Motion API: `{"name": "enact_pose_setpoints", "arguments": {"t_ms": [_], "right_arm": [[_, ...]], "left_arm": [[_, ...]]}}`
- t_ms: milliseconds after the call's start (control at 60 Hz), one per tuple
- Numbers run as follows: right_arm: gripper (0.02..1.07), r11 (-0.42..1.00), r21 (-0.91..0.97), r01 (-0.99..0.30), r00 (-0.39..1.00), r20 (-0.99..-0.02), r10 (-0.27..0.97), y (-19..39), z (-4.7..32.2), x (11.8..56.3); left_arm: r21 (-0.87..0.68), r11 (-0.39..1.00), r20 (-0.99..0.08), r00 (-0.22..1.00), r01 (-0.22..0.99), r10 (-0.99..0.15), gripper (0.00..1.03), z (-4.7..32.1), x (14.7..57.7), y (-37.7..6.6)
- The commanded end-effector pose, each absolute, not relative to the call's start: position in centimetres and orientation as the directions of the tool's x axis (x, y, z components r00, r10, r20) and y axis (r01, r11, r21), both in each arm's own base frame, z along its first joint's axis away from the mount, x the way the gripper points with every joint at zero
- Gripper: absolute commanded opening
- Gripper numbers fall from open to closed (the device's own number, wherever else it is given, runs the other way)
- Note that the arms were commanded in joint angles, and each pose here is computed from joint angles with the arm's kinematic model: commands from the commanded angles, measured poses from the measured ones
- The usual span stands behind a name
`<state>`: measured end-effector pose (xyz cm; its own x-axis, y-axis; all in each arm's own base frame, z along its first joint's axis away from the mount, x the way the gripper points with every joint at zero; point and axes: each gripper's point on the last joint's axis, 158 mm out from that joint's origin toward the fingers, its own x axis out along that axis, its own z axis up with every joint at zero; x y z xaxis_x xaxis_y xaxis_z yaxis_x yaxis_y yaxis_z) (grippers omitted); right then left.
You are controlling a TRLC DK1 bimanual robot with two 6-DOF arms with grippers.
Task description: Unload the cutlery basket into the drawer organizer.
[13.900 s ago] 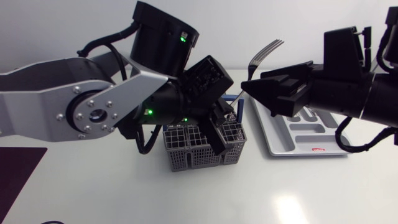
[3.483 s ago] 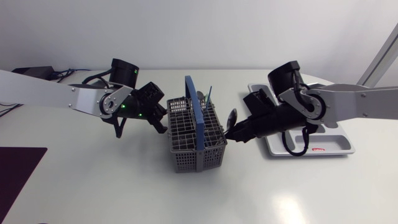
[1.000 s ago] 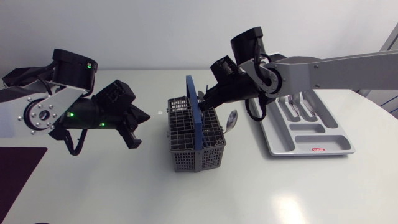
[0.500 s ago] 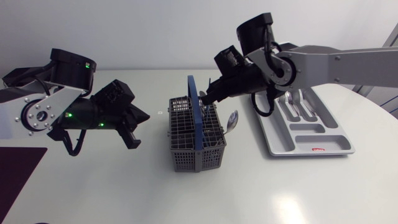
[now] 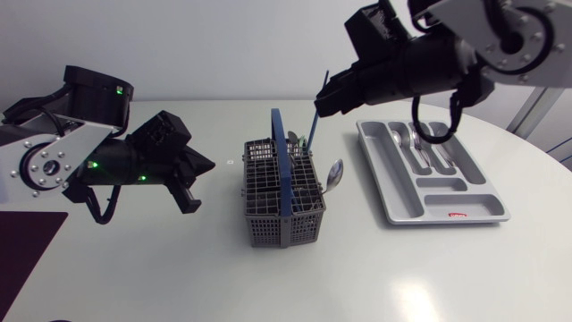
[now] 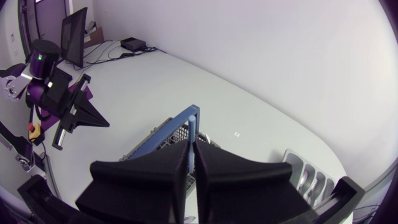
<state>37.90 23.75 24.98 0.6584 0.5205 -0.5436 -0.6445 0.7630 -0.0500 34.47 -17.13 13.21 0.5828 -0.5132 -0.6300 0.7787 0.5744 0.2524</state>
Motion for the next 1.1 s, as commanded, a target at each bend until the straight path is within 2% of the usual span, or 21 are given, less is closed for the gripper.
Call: {"name": "enact_pose_setpoints", "arguments": {"t_ms": [0,167,317,550,783,1083], "right_arm": [[0.08,0.788,-0.036,-0.615,0.687,-0.516,0.512,22.4,27.9,37.4],[0.08,0.835,-0.034,-0.549,0.706,-0.554,0.441,18.0,29.0,36.9],[0.08,0.873,-0.028,-0.486,0.702,-0.607,0.372,13.6,28.1,37.2],[0.08,0.905,-0.012,-0.425,0.637,-0.715,0.29,9.2,23.8,37.0],[0.08,0.925,0.011,-0.379,0.536,-0.812,0.229,6.0,17.6,36.4],[0.08,0.941,0.037,-0.337,0.471,-0.859,0.203,3.8,12.3,37.4]], "left_arm": [[0.251,0.563,-0.627,0.576,0.787,-0.525,0.18,13.3,33.8,-17.4],[0.25,0.554,-0.627,0.569,0.794,-0.532,0.18,13.3,33.6,-17.8],[0.249,0.544,-0.626,0.562,0.801,-0.541,0.18,13.4,33.3,-18.3],[0.247,0.541,-0.627,0.558,0.804,-0.543,0.18,13.3,33.2,-18.4],[0.248,0.536,-0.626,0.556,0.807,-0.547,0.18,13.3,33.1,-18.7],[0.241,0.534,-0.628,0.55,0.81,-0.551,0.18,13.2,32.9,-18.9]]}}
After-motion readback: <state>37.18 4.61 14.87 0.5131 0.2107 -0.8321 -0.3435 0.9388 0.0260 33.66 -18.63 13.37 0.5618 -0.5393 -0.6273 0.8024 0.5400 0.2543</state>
